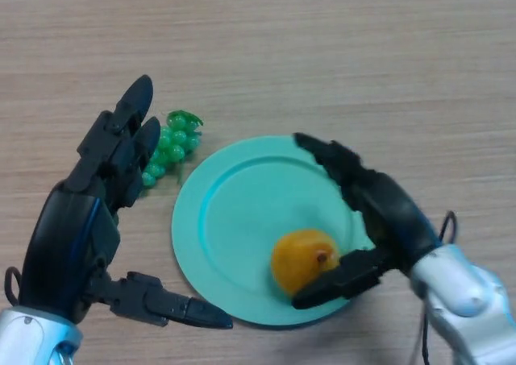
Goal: Pick up the yellow pear and place it on the plate
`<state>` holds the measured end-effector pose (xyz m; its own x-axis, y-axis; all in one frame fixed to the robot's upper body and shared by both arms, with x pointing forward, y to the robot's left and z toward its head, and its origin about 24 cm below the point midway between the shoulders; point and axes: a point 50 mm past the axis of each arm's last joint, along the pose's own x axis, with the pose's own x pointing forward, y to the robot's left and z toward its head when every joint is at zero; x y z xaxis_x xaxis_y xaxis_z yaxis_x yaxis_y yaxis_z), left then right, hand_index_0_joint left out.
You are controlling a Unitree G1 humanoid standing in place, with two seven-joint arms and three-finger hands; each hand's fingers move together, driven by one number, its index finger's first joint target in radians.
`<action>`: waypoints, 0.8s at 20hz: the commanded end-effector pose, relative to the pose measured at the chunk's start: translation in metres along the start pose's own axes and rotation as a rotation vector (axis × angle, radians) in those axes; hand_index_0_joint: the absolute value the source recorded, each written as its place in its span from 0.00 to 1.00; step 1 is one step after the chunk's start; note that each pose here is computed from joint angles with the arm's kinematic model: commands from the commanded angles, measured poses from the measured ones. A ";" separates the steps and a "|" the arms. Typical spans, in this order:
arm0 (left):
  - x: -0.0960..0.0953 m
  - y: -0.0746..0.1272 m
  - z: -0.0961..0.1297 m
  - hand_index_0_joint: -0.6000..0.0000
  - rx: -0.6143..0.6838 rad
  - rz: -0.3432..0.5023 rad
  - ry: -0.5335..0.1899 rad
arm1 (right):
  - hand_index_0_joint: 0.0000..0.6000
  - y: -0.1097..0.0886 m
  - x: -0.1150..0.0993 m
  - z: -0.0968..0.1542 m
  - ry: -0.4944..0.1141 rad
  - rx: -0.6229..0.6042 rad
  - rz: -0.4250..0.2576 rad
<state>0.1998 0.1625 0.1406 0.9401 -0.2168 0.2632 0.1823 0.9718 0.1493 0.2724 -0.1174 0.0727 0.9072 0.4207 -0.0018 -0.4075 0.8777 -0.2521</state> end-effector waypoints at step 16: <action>0.011 0.025 0.011 1.00 0.079 0.062 -0.210 | 0.00 -0.058 -0.080 0.083 -0.341 0.007 -0.205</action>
<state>0.2197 0.1827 0.1293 0.9513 -0.1528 0.2676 0.1130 0.9808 0.1587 0.2231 -0.1775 0.1369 0.9360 0.3024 0.1800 -0.2650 0.9422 -0.2048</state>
